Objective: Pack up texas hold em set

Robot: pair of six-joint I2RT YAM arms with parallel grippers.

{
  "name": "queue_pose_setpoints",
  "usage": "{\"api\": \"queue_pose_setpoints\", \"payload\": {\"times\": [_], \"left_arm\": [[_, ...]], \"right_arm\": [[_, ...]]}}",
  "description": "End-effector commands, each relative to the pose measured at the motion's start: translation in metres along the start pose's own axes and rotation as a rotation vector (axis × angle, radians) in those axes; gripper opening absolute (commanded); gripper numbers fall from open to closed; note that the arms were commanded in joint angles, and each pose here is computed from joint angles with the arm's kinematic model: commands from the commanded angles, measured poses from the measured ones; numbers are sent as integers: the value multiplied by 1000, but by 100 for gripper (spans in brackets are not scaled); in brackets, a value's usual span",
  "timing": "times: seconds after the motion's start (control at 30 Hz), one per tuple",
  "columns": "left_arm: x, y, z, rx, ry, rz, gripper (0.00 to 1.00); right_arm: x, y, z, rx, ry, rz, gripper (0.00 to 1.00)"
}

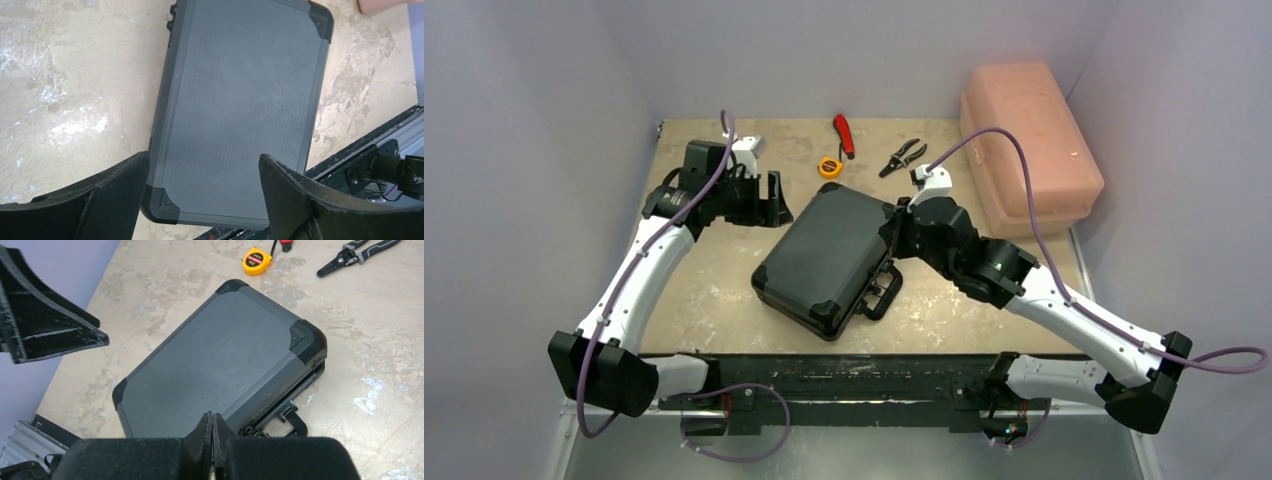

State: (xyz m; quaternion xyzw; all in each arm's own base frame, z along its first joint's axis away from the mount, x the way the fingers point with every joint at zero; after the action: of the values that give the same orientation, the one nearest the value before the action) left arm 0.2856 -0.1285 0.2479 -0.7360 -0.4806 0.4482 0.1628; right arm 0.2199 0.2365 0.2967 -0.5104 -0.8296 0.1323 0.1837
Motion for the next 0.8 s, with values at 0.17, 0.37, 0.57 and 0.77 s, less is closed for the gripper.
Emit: {"api": "queue_pose_setpoints", "payload": {"times": [0.17,0.37,0.57,0.77], "left_arm": [[-25,-5,2,-39,60,74,76],[-30,1,20,-6,39,81,67],[-38,6,38,21,65,77,61],[-54,10,47,48,101,101,53]], "right_arm": [[-9,3,4,-27,17,54,0],[-14,4,13,-39,13,59,11],[-19,10,25,-11,9,71,13],[-31,16,48,32,13,99,10]]}}
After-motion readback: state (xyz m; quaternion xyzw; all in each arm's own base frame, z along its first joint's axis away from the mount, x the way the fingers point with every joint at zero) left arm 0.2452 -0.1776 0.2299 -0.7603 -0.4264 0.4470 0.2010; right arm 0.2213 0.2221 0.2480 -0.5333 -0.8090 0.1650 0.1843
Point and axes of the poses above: each gripper's point midway between its finger pads, its own y axis out along the fingers, its own x axis along the line the jaws close on, z = x × y, the point moved 3 cm from there along -y, back along the fingers, and after that the axes turned 12 degrees about -y, right-handed, at the moved point
